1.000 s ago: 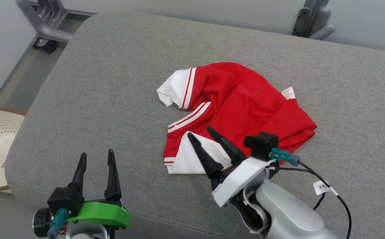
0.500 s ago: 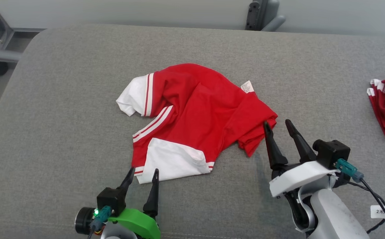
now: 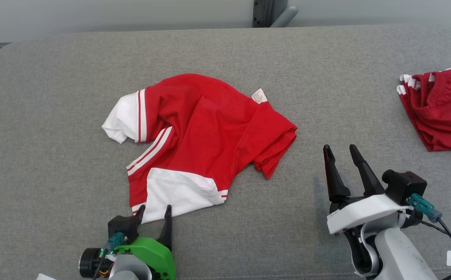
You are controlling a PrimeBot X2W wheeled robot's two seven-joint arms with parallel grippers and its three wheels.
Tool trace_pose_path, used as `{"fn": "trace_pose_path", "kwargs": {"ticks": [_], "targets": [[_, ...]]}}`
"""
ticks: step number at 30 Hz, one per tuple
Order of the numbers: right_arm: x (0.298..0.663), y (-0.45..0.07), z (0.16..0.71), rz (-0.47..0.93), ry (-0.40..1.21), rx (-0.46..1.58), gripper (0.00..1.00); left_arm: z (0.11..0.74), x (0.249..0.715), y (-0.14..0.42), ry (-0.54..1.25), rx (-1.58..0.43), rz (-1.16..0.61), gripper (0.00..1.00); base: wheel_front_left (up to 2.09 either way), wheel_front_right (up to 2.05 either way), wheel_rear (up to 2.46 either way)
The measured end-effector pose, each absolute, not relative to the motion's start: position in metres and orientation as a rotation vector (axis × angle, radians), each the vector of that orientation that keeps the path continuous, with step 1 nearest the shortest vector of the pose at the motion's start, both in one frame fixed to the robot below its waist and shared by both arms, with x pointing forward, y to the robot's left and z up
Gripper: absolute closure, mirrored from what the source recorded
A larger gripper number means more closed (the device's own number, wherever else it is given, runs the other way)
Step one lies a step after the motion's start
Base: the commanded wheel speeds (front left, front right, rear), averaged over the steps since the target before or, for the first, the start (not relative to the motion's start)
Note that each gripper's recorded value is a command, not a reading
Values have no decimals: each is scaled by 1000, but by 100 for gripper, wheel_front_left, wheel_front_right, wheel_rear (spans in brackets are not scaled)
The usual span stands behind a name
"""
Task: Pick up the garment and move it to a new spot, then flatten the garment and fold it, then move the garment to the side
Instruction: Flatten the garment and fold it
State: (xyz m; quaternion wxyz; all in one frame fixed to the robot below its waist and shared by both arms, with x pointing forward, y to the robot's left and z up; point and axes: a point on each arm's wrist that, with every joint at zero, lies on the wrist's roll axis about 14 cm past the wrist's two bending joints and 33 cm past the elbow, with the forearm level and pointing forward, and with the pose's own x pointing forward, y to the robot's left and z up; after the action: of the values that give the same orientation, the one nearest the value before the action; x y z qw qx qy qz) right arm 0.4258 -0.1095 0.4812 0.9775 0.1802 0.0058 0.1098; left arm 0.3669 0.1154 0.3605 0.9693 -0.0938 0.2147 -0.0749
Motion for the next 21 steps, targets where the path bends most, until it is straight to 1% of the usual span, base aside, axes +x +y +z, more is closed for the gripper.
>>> {"fn": "trace_pose_path", "kwargs": {"ticks": [1, 2, 3, 8, 15, 21], "targets": [[426, -112, 481, 214, 12, 362, 0, 359, 368, 114, 438, -189, -158, 47, 0, 0, 0], [425, -114, 480, 209, 13, 360, 0, 359, 369, 112, 440, -188, -166, 69, 0, 0, 0], [424, -116, 479, 204, 14, 359, 0, 358, 370, 111, 441, -187, -169, 100, 0, 0, 0], [424, -119, 476, 192, 20, 358, 0, 375, 386, 123, 376, -163, -141, 100, 0, 0, 0], [424, -115, 468, 199, 47, 361, 0, 425, 413, 206, 195, -39, 52, 100, 0, 0, 0], [424, -104, 461, 226, 75, 360, 0, 437, 411, 254, 160, -13, 193, 100, 0, 0, 0]]}}
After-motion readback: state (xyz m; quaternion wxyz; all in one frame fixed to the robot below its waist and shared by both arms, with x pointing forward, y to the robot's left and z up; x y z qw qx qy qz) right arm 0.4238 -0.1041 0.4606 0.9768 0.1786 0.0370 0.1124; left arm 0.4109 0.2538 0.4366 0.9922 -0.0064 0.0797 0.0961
